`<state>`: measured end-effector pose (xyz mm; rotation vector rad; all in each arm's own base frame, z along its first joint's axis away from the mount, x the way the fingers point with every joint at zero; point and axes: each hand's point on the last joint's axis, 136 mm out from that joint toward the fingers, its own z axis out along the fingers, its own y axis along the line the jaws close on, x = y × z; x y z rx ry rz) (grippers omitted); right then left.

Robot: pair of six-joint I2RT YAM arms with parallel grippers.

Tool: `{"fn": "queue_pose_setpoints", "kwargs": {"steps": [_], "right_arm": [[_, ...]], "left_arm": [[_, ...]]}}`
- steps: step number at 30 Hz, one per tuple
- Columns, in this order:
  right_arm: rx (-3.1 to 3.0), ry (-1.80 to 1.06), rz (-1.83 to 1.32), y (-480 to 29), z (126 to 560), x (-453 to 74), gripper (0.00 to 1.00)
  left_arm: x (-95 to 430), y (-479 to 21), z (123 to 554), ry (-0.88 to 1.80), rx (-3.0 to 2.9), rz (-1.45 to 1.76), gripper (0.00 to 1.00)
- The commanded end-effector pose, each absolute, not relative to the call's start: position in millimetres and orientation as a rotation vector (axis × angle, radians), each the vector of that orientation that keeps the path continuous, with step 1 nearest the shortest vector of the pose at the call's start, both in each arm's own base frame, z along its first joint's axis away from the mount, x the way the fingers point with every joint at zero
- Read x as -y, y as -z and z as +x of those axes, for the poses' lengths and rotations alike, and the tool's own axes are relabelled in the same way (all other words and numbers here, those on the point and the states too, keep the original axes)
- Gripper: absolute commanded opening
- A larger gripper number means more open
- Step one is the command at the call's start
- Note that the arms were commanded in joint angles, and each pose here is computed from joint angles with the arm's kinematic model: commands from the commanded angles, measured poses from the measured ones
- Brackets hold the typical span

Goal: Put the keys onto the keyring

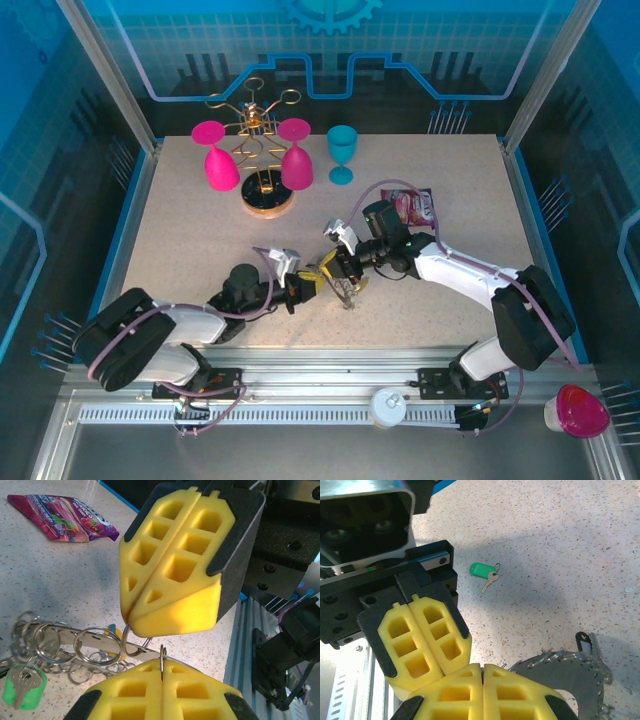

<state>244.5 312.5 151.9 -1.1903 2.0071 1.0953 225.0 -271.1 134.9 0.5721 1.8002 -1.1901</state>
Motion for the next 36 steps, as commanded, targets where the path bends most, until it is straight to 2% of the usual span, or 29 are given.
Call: {"fn": "queue_pose_setpoints", "kwargs": {"steps": [1, 2, 3, 4, 6, 9, 16, 20, 25, 30, 36], "right_arm": [[-2.012, -1.063, -1.146, -158.6, 247.9, -308.0, 0.0], [-2.022, -1.05, -1.126, -159.2, 251.1, -306.3, 0.0], [-2.034, -1.033, -1.103, -159.9, 254.1, -304.3, 0.06], [-2.053, -1.005, -1.073, -159.5, 258.9, -300.5, 0.17], [-2.079, -0.953, -1.025, -160.4, 266.7, -292.7, 0.3], [-2.108, -0.889, -0.982, -154.4, 267.9, -275.3, 0.36], [-1.899, -0.775, -1.032, -189.6, 254.6, -251.5, 0.37], [-1.654, -0.778, -1.206, -204.2, 224.1, -253.5, 0.35], [-1.404, -0.582, -1.426, -194.8, 197.1, -258.1, 0.31], [-1.34, -0.474, -1.54, -186.1, 193.4, -271.8, 0.28], [-1.324, -0.439, -1.535, -186.8, 200.9, -280.5, 0.24]], "left_arm": [[276.7, -141.5, 221.5, 1.097, -1.78, 0.69, 0.0], [277.8, -144.0, 219.9, 1.068, -1.769, 0.72, 0.0], [278.4, -144.3, 217.4, 1.028, -1.765, 0.759, 0.0], [278.5, -145.6, 215.8, 0.986, -1.758, 0.8, 0.0], [279.4, -152.1, 212.6, 0.909, -1.714, 0.89, 0.0], [278.4, -165.7, 210.4, 0.802, -1.607, 1.013, 0.0], [286.8, -193.6, 210.2, 0.653, -1.353, 1.218, 0.0], [294.1, -204.9, 209.8, 0.677, -1.262, 1.258, 0.0], [298.3, -213.6, 208.9, 0.647, -1.17, 1.303, 0.0], [299.5, -218.8, 208.6, 0.604, -1.101, 1.329, 0.0], [302.4, -219.7, 207.5, 0.602, -1.073, 1.354, 0.0]]}}
